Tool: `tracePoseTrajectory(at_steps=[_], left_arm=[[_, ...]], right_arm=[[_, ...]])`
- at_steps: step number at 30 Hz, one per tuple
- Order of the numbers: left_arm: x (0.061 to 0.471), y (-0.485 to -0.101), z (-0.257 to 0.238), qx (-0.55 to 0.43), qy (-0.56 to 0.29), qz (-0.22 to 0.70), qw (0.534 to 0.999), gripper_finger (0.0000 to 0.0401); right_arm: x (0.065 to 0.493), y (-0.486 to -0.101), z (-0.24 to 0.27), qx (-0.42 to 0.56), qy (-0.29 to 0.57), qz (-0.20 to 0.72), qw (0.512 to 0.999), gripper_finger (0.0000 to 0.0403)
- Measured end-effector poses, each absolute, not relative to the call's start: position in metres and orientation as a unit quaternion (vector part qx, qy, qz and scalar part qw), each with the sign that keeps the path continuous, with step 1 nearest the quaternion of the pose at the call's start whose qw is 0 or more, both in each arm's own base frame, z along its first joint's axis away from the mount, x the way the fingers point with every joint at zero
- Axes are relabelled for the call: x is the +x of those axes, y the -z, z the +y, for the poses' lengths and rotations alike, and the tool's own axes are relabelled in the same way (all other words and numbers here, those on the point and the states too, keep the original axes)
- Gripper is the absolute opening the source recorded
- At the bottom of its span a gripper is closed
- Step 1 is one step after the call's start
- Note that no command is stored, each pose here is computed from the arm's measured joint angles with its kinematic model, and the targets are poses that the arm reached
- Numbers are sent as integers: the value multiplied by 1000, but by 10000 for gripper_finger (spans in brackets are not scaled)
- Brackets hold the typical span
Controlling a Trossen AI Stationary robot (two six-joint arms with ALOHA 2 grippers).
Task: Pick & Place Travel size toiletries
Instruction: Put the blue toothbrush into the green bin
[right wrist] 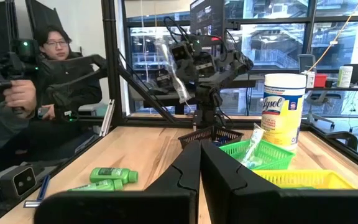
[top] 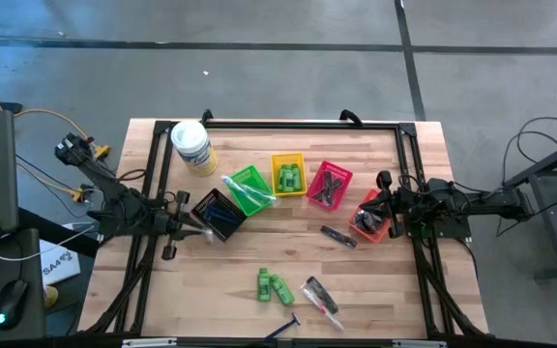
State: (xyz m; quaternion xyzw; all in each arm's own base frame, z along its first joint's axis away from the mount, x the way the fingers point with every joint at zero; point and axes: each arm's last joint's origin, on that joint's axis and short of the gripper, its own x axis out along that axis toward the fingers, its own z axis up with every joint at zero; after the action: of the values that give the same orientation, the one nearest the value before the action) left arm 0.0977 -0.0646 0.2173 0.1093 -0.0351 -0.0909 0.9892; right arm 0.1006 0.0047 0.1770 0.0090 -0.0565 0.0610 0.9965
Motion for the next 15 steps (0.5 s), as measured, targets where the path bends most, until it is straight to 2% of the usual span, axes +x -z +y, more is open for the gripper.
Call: tracePoseTrajectory(at_steps=[9, 15], left_arm=[[91, -200, -56, 106, 44, -36, 993, 16], [90, -197, -55, 113, 43, -26, 992, 16]], right_arm=[[101, -177, 5, 10, -62, -56, 996, 5], [101, -176, 5, 10, -62, -53, 997, 5]])
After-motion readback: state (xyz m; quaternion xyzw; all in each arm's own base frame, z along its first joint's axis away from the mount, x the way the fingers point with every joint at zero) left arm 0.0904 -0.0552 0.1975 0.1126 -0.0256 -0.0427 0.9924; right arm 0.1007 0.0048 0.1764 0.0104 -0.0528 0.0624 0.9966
